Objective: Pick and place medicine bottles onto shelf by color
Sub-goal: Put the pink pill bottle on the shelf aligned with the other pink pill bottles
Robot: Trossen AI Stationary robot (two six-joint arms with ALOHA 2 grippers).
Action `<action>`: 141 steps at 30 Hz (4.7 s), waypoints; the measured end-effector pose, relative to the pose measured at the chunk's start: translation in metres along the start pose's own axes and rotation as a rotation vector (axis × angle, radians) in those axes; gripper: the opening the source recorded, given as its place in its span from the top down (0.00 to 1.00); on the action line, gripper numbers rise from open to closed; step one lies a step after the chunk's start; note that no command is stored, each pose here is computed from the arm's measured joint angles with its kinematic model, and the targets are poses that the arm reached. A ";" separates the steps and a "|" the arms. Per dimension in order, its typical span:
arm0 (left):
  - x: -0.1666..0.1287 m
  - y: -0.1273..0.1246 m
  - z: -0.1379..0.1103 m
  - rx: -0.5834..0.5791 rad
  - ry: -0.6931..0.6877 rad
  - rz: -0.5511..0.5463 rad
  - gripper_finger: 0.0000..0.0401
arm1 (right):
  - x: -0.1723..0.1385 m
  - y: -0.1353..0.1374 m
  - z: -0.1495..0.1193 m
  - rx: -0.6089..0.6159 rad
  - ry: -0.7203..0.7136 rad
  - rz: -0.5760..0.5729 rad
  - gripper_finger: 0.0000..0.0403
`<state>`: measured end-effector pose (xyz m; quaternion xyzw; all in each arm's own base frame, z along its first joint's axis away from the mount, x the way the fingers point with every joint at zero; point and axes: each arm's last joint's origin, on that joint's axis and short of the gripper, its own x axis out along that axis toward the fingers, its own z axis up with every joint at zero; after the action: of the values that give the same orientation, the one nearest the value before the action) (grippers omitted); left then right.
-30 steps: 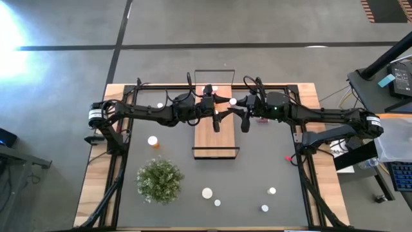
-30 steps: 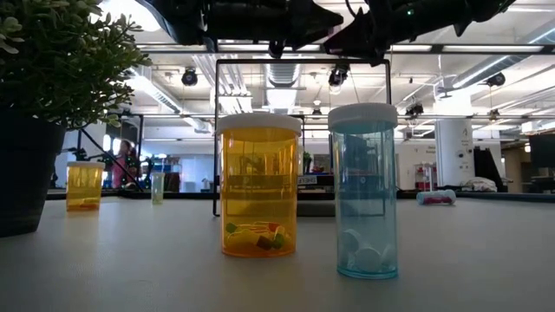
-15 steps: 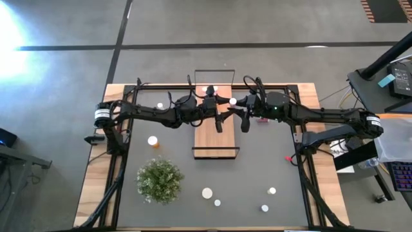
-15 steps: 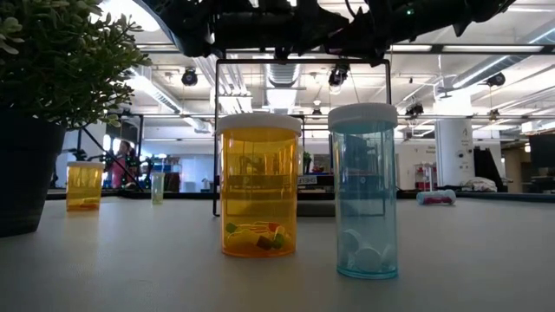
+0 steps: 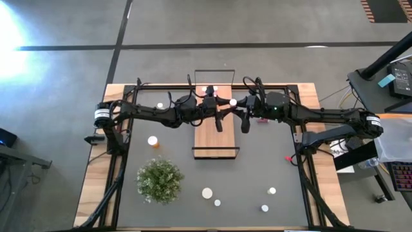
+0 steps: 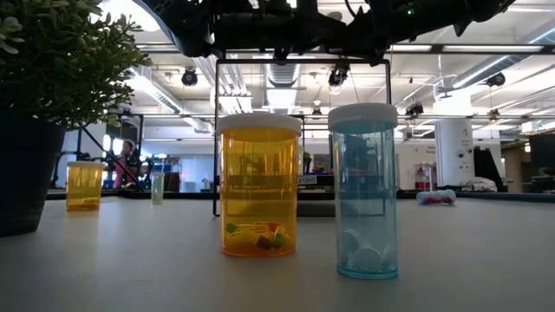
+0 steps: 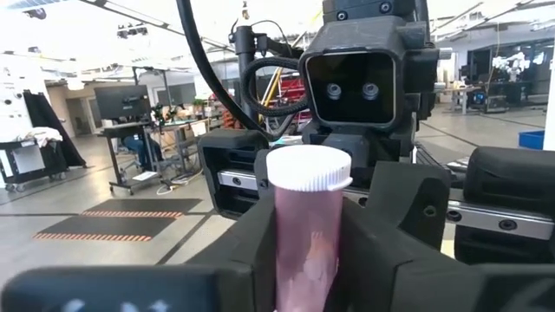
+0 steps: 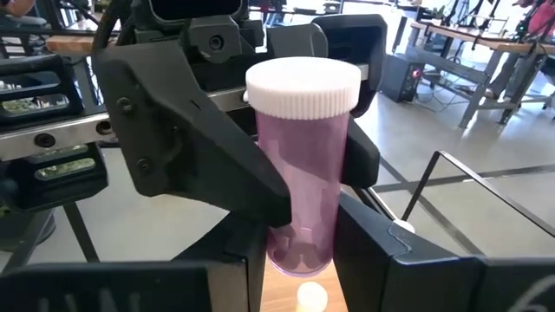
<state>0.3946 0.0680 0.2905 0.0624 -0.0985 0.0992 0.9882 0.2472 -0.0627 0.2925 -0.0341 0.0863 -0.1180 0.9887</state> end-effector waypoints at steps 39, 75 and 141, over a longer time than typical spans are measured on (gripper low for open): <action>-0.014 -0.014 -0.049 0.007 0.543 -0.100 0.79 | -0.040 0.001 -0.009 0.013 0.473 0.042 0.49; -0.019 -0.026 -0.054 0.023 0.611 -0.131 0.79 | 0.062 0.016 -0.005 -0.148 0.689 0.334 0.49; -0.051 -0.005 -0.016 0.143 0.797 0.169 0.51 | 0.041 -0.032 -0.005 -0.123 0.807 -0.035 0.72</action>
<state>0.3500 0.0557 0.2639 0.0794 0.2945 0.2032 0.9304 0.2780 -0.1041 0.2838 -0.0455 0.4738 -0.1334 0.8693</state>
